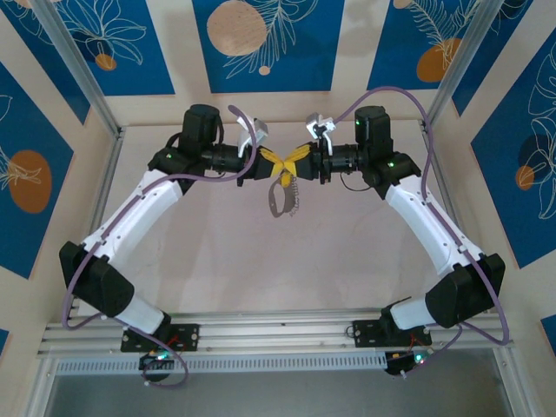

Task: Put the keys on the keyring

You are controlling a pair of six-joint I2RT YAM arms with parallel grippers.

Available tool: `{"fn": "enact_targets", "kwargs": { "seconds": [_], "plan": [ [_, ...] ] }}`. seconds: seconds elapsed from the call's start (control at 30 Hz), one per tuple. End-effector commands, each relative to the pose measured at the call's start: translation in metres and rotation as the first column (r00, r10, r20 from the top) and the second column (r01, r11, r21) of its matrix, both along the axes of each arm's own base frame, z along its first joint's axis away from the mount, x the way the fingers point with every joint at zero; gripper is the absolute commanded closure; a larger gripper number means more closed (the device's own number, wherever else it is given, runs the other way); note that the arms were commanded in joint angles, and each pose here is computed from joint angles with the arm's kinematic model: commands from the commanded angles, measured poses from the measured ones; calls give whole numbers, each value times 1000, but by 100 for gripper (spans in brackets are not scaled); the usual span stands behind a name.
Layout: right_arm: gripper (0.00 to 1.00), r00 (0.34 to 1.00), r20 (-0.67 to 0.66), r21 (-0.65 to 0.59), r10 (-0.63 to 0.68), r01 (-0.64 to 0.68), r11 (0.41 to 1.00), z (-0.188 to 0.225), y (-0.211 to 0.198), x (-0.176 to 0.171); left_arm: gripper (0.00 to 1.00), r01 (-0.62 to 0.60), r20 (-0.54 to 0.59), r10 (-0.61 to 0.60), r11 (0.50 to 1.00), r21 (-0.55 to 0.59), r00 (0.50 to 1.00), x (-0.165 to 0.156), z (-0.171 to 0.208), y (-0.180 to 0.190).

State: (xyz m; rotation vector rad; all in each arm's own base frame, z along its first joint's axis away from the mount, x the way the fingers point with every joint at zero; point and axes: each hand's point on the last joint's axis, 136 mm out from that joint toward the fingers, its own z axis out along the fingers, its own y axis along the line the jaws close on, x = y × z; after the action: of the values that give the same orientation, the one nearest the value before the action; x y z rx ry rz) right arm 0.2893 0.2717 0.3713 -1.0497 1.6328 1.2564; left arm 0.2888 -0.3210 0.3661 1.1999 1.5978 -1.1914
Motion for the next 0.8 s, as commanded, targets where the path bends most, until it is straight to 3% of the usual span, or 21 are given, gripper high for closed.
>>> {"fn": "enact_targets", "kwargs": {
  "seconds": [0.0, 0.23, 0.77],
  "plan": [
    [58, 998, 49, 77, -46, 42, 996, 23, -13, -2, 100, -51, 64, 56, 996, -72, 996, 2, 23, -1],
    [52, 978, 18, 178, -208, 201, 963, 21, -40, 5, 100, -120, 77, 132, 982, -143, 988, 4, 36, 6],
    [48, 978, 38, 164, -205, 196, 967, -4, -13, 0, 100, -99, 65, 113, 977, -188, 992, -1, 47, 4]
  ]
}}
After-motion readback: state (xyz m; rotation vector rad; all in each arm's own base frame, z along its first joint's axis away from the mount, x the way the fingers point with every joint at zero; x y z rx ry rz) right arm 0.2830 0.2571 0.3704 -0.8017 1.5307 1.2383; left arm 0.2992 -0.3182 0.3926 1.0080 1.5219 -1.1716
